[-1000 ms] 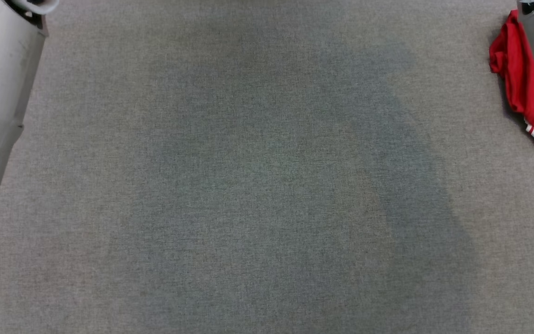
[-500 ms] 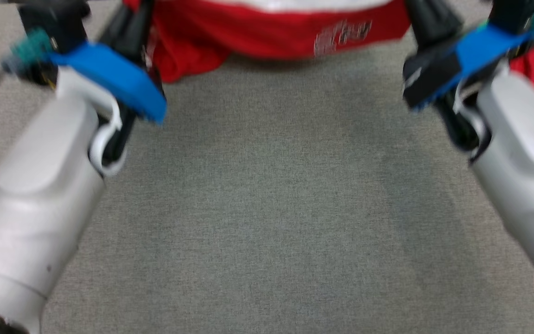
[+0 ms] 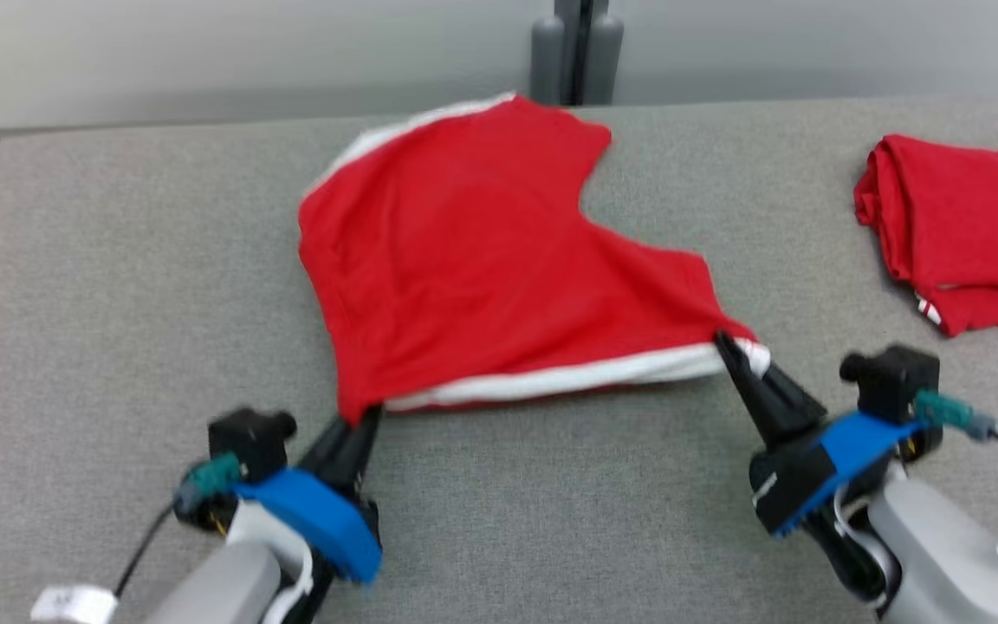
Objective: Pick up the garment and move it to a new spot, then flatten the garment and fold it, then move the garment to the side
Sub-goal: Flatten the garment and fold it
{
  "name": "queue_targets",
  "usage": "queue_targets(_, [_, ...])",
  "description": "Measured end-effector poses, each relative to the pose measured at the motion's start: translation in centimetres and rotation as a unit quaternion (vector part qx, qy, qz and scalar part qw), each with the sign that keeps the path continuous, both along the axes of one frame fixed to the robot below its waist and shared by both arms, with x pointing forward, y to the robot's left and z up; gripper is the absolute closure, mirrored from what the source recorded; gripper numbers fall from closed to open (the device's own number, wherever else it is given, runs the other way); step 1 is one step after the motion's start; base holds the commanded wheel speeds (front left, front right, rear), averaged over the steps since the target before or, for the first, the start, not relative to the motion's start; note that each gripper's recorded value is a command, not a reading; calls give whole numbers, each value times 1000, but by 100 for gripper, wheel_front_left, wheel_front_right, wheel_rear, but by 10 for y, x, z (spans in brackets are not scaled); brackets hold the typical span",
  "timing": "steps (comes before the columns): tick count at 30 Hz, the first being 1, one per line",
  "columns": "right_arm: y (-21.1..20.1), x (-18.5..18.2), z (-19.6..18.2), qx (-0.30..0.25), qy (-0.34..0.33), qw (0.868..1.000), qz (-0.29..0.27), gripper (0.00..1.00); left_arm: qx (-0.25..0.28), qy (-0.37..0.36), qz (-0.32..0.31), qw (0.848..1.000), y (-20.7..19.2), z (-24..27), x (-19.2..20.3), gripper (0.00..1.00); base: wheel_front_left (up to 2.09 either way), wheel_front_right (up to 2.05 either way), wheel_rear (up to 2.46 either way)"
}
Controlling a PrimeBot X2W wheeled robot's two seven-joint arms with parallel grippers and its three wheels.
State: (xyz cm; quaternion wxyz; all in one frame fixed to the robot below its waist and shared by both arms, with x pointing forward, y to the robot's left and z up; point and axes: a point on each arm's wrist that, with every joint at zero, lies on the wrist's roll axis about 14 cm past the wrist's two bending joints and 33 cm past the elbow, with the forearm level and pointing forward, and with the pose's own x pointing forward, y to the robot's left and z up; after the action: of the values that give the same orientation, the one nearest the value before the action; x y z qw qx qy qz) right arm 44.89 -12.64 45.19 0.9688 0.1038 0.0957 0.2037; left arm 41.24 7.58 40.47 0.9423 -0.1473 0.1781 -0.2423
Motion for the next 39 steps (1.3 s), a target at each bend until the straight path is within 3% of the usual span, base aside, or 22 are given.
queue_targets(8, [-11,-56,-10,14,20,1000,-13,100,-10,12,-5,1000,-6,-1,-58,100,0,0,0])
queue_targets(22, [-19,-103,-18,42,36,998,-40,100,-21,7,16,1000,0,16,-101,100,0,0,0])
queue_targets(29, [-19,-91,-8,40,17,998,-42,100,-30,9,13,999,-9,19,-104,100,0,0,0])
queue_targets(39, [-13,-9,33,-1,-52,999,-8,100,-46,-32,-3,998,-19,43,-68,100,0,0,0])
